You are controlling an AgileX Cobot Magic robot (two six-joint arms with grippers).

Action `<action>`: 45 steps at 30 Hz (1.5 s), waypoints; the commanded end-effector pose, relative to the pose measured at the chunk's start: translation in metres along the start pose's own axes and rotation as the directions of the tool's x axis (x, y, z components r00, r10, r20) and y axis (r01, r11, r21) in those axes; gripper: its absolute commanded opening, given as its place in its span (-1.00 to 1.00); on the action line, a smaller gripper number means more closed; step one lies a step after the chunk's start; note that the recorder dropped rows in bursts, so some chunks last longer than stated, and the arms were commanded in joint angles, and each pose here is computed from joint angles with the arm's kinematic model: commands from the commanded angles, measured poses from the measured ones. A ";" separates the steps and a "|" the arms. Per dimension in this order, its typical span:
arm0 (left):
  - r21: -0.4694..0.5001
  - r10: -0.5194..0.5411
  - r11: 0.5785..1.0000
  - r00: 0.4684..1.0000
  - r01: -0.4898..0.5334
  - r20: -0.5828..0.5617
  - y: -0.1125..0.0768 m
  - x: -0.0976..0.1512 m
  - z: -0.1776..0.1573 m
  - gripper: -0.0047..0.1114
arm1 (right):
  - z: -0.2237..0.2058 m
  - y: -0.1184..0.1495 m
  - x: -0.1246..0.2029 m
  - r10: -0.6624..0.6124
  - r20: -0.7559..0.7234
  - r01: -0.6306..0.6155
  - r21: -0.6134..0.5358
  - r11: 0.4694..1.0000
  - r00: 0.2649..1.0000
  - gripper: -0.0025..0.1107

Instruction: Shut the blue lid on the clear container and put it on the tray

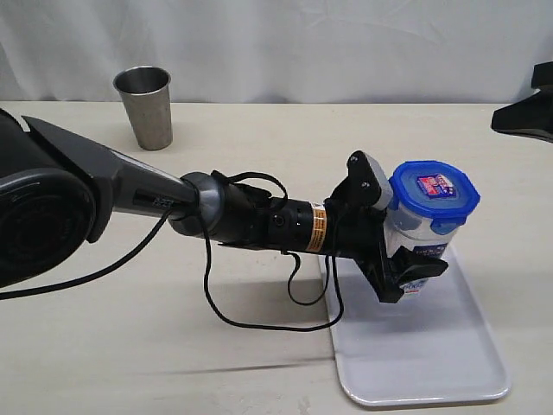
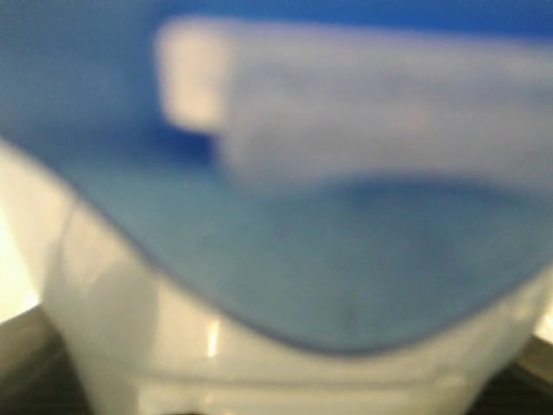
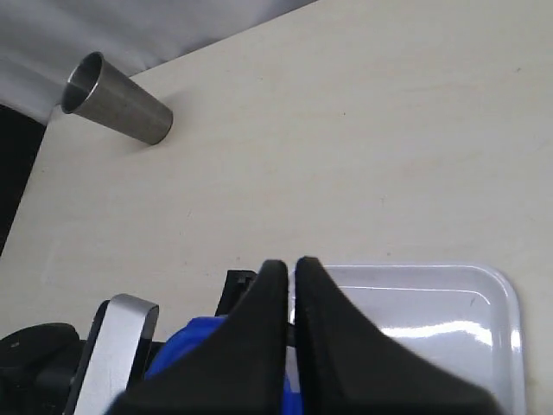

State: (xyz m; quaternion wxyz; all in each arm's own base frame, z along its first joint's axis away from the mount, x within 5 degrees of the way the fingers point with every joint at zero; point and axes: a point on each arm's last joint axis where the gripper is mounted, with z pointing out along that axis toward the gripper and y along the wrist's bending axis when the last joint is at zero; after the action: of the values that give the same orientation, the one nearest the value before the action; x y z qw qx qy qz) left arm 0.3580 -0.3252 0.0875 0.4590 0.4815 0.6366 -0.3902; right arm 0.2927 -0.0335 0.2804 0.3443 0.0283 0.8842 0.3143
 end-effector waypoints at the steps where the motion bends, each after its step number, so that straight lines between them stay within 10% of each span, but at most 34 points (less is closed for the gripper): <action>1: 0.007 -0.007 1.000 1.000 0.007 0.015 -0.001 -0.004 -0.001 -0.92 | -0.001 0.004 0.001 -0.014 -0.006 0.014 -0.023 1.000 1.000 -0.89; 14: 0.012 -0.062 0.998 0.998 0.062 -0.012 -0.002 0.014 0.003 -0.92 | 0.000 0.027 0.006 -0.096 -0.037 0.086 -0.211 0.974 0.995 -0.89; 20: 0.012 -0.062 0.998 0.998 0.062 -0.012 -0.002 0.014 0.003 -0.92 | 0.032 0.036 0.029 -0.180 -0.265 0.211 0.093 0.973 0.947 -0.89; 30: 0.012 -0.062 0.998 0.998 0.062 -0.012 -0.002 0.014 0.003 -0.90 | 0.060 0.035 0.049 -0.177 -0.394 0.223 0.074 0.972 0.902 -0.89; 38: -0.003 -0.026 1.000 0.999 0.025 -0.027 0.001 0.016 0.002 0.59 | 0.060 0.035 0.050 -0.177 -0.402 0.224 0.074 0.972 0.898 -0.89; 45: -0.017 -0.028 0.999 0.999 0.028 -0.020 0.008 0.016 -0.003 0.73 | 0.060 0.034 0.050 -0.180 -0.404 0.230 0.077 0.970 0.897 -0.89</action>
State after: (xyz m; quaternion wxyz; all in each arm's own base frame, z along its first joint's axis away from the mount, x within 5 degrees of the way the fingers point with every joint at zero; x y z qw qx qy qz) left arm 0.3602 -0.3212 0.0718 0.4464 0.4770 0.6536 -0.3820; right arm 0.2904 0.0438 0.2550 0.2315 -0.0817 0.9367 0.2497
